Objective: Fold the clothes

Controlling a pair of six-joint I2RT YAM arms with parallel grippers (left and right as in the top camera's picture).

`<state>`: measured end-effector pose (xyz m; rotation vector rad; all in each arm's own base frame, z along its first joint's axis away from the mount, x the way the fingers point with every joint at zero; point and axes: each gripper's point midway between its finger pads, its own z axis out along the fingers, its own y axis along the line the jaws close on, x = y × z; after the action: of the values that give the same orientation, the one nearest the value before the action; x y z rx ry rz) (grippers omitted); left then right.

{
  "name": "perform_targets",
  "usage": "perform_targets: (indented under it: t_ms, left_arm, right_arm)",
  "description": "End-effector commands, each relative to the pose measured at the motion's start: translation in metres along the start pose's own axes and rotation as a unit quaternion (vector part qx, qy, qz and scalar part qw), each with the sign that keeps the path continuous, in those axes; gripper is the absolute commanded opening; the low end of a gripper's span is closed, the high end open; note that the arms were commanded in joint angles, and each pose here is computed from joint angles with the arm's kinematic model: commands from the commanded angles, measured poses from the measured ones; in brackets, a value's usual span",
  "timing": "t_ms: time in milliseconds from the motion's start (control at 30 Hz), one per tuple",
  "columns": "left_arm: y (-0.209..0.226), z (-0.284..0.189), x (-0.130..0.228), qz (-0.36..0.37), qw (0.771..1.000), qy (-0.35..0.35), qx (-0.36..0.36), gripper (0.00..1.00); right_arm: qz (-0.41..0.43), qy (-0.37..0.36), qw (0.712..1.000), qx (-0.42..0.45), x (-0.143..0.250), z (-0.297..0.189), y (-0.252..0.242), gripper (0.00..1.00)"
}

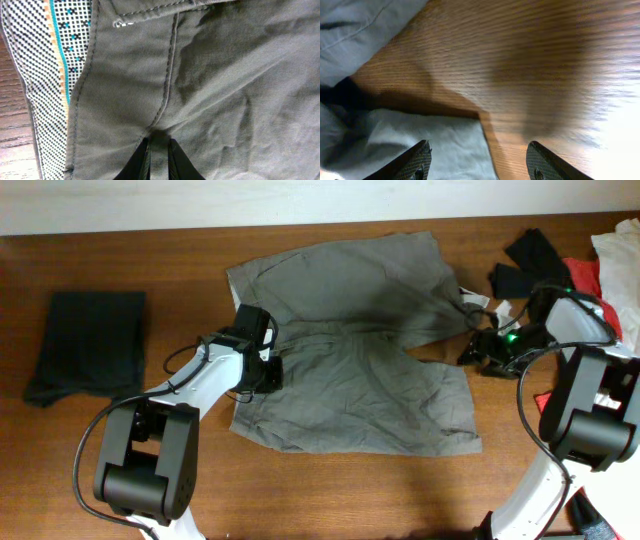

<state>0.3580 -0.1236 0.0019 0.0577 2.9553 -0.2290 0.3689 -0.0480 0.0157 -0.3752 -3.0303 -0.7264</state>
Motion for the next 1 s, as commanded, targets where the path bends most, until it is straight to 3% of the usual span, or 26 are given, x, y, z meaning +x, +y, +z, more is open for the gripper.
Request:
perform_targets:
  t_ms: [0,433,567,800,867,933,967]
  left_arm:
    - [0.000,0.007,0.008,-0.006,1.000,0.014,0.002,0.14]
    - [0.000,0.007,0.008,-0.006,1.000,0.014,0.002,0.13]
    - [0.000,0.007,0.008,-0.006,1.000,0.014,0.002,0.14]
    - [0.000,0.007,0.008,-0.006,1.000,0.014,0.002,0.14]
    - [0.000,0.007,0.008,-0.006,1.000,0.014,0.002,0.14]
    - [0.001,0.007,0.008,-0.006,1.000,0.014,0.001,0.14]
    - [0.001,0.007,0.008,-0.006,1.000,0.014,0.000,0.13]
  right_arm:
    - [-0.006,0.013,0.999,-0.029,0.009,0.019,0.010,0.66]
    - [-0.016,-0.001,0.999,-0.046,0.026,0.060,0.000,0.65]
    - [-0.019,0.010,0.998,-0.056,0.034,0.062,0.003,0.54]
    - [-0.034,0.020,0.997,-0.070,0.039,0.063,0.011,0.52]
    - [-0.034,0.020,0.997,-0.070,0.039,0.063,0.011,0.42]
    - [-0.034,0.021,0.997,-0.071,0.039,0.063,0.012,0.11]
    - [-0.033,0.022,0.997,-0.071,0.040,0.063,0.012,0.04]
